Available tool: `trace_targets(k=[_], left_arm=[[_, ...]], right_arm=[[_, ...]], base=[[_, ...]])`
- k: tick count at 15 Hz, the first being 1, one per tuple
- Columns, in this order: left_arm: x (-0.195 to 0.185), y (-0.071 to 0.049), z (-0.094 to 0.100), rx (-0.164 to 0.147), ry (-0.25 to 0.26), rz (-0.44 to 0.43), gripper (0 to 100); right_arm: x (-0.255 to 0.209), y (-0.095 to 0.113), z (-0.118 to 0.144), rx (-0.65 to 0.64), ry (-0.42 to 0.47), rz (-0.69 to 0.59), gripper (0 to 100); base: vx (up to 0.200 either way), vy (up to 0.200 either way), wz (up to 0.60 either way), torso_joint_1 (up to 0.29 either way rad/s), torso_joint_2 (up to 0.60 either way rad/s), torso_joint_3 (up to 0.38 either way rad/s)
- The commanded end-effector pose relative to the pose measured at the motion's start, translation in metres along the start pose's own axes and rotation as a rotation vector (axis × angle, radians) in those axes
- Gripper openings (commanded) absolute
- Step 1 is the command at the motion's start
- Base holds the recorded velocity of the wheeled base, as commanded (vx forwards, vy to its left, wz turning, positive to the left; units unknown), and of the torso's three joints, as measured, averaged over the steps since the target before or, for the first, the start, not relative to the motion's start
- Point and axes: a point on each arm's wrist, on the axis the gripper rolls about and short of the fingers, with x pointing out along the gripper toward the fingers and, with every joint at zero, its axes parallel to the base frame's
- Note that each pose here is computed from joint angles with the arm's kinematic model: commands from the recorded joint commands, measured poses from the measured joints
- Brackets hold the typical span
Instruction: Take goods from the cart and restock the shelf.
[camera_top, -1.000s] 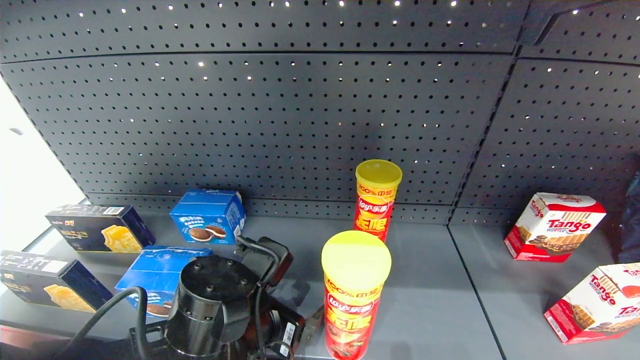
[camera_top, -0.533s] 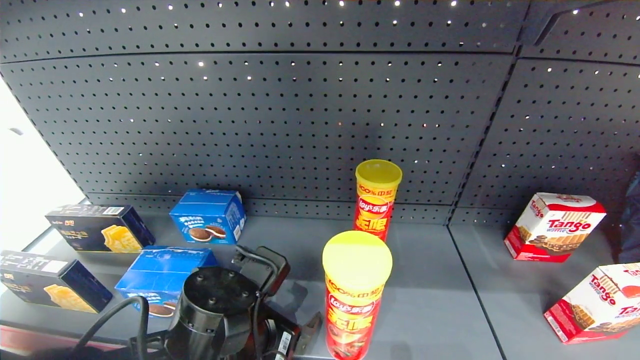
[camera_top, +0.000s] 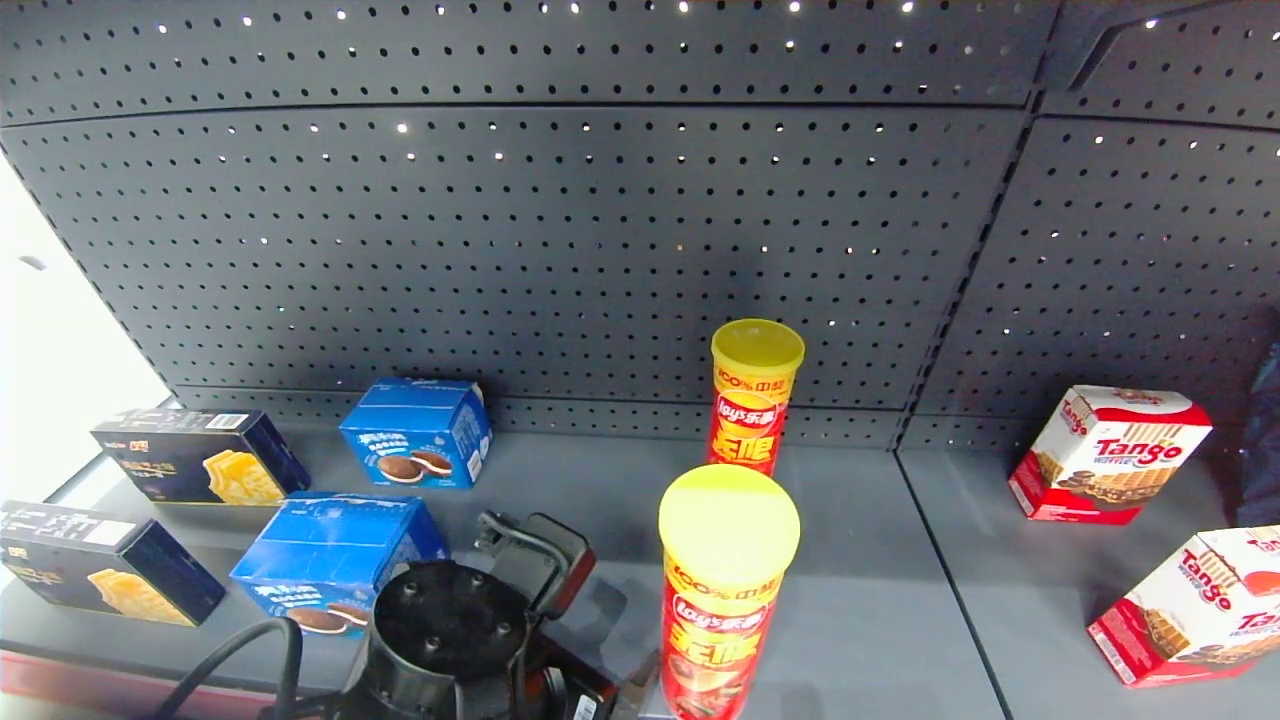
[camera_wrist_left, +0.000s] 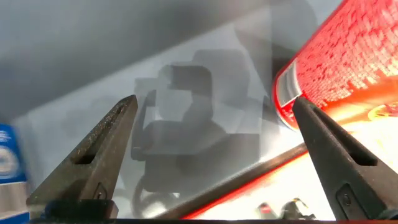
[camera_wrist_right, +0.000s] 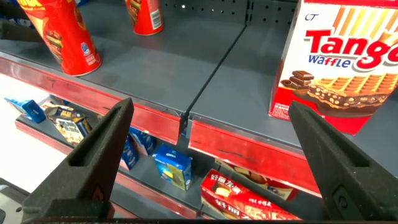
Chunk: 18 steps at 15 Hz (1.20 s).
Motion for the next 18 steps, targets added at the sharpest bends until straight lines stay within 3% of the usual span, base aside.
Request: trace_targets(k=[1,9,11,18], left_arm=[[-0.0013,-0.0028,0.0005,0.003,-0.005,-0.009,100],[-0.0033,-0.0013,-0.0061,0.013,0.01,0.021,100],[-0.0011,-0.0025,-0.004,-0.002,0.006,0.021,100],[0.0038,-0.0087,0.0002,0.001,-0.003,0.01,100]], right_arm=[[0.0001,0.0,0.0,0.0,0.001,0.0,100],[0.0001,0.0,0.0,0.0,0.001,0.0,100],[0.0001,0.0,0.0,0.0,0.001,0.0,100],[0.0001,0.0,0.0,0.0,0.001,0.0,100]], base=[[0.0,0.0,0.0,0.0,0.0,0.0],[0.0,0.0,0.0,0.0,0.0,0.0],[0.0,0.0,0.0,0.0,0.0,0.0],[0.0,0.0,0.0,0.0,0.0,0.0]])
